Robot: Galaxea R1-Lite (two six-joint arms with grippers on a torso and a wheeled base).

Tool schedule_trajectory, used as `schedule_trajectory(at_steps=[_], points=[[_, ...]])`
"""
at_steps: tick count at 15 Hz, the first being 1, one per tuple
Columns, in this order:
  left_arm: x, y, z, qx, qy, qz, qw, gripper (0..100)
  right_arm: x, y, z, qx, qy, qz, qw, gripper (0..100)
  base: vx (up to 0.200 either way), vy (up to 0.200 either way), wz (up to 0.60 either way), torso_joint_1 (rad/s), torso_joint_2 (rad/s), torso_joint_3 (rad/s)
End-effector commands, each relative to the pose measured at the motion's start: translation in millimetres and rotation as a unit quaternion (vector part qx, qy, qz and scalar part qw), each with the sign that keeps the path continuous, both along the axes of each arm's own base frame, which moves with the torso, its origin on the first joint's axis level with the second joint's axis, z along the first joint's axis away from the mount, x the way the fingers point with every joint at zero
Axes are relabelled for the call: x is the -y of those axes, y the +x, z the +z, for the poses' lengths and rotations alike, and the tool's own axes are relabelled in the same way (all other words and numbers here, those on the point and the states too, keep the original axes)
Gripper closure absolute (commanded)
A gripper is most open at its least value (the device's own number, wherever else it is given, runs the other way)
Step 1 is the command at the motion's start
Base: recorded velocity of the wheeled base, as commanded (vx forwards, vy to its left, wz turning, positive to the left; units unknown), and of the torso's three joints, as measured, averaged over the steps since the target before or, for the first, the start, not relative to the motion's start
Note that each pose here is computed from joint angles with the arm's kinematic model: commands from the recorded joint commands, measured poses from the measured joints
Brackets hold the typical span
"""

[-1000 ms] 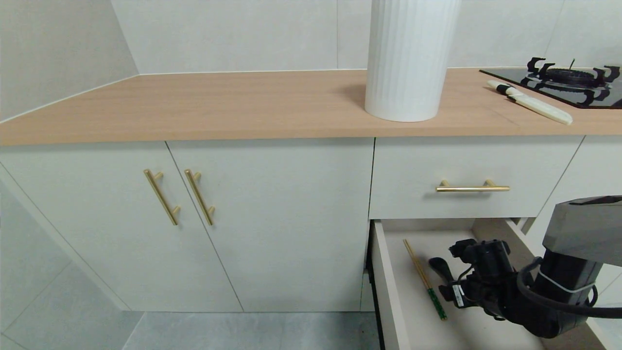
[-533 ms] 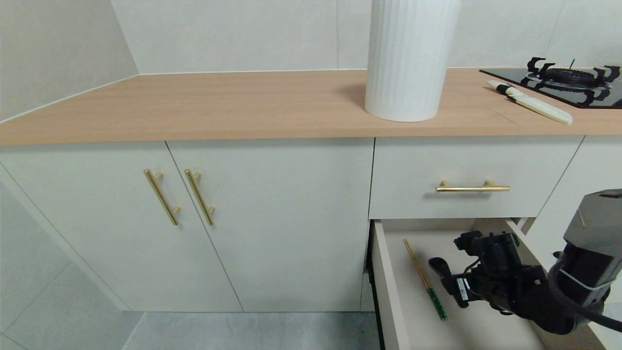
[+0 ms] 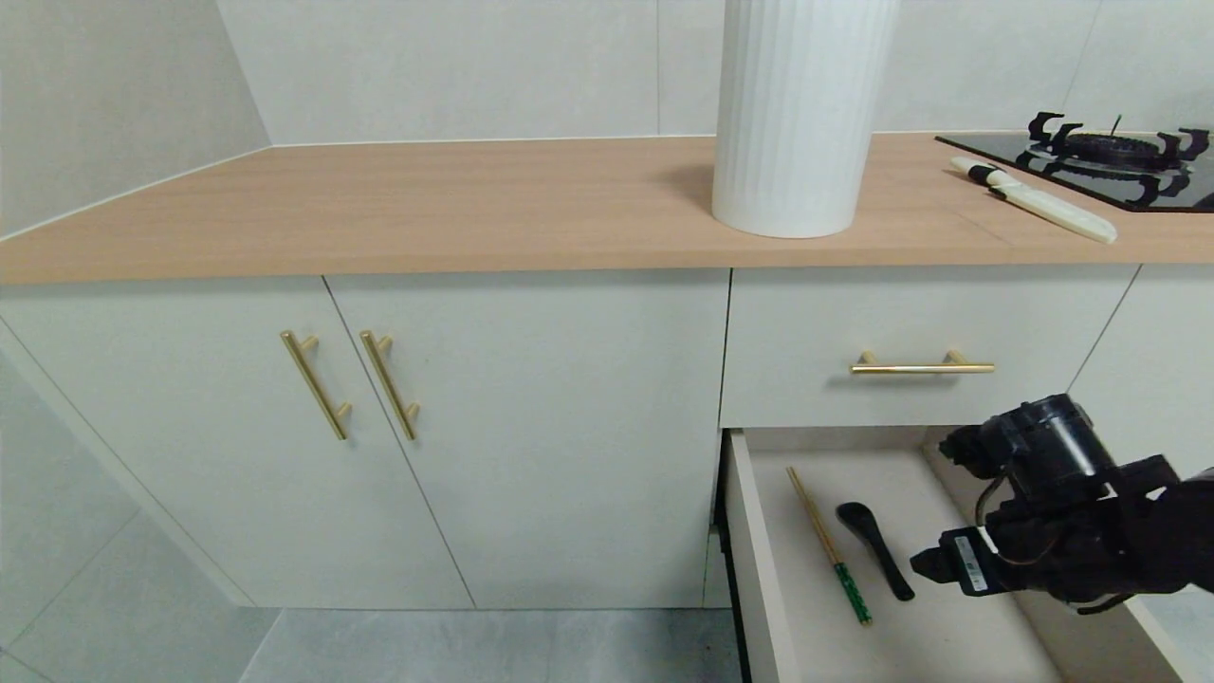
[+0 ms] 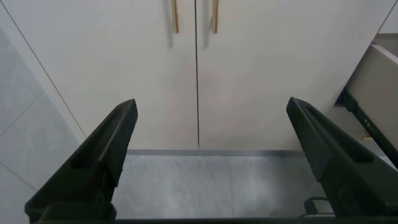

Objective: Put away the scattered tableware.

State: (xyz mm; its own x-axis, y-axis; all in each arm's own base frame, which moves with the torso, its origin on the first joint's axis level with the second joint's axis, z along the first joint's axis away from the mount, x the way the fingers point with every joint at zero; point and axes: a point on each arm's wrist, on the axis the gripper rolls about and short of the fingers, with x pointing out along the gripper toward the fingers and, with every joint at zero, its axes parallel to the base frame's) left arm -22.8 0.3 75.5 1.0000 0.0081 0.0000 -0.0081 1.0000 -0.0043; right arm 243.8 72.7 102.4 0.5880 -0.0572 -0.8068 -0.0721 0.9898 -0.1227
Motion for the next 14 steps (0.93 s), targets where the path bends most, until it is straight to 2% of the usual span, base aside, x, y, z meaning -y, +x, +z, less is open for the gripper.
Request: schedule_trajectory(at_steps=[1, 3, 8, 14], points=[[0.0, 0, 0.0, 0.000, 0.000, 0.001, 1.0000, 0, -4, -28, 75, 0.070, 0.083, 0.022, 0.994, 0, 0.000, 0.000, 0.00, 0.000, 0.00, 0.000], [0.0, 0, 0.0, 0.000, 0.000, 0.001, 1.0000, 0, -4, -37, 86, 0.076, 0.093, 0.033, 0.992, 0, 0.000, 0.000, 0.00, 0.000, 0.00, 0.000], [0.0, 0, 0.0, 0.000, 0.000, 0.001, 1.0000, 0, -8, -38, 82, 0.056, 0.086, 0.039, 0.994, 0, 0.000, 0.000, 0.00, 0.000, 0.00, 0.000], [0.0, 0, 0.0, 0.000, -0.001, 0.001, 1.0000, 0, -8, -41, 79, 0.039, 0.077, 0.043, 0.995, 0, -0.200, 0.000, 0.00, 0.005, 0.00, 0.003]])
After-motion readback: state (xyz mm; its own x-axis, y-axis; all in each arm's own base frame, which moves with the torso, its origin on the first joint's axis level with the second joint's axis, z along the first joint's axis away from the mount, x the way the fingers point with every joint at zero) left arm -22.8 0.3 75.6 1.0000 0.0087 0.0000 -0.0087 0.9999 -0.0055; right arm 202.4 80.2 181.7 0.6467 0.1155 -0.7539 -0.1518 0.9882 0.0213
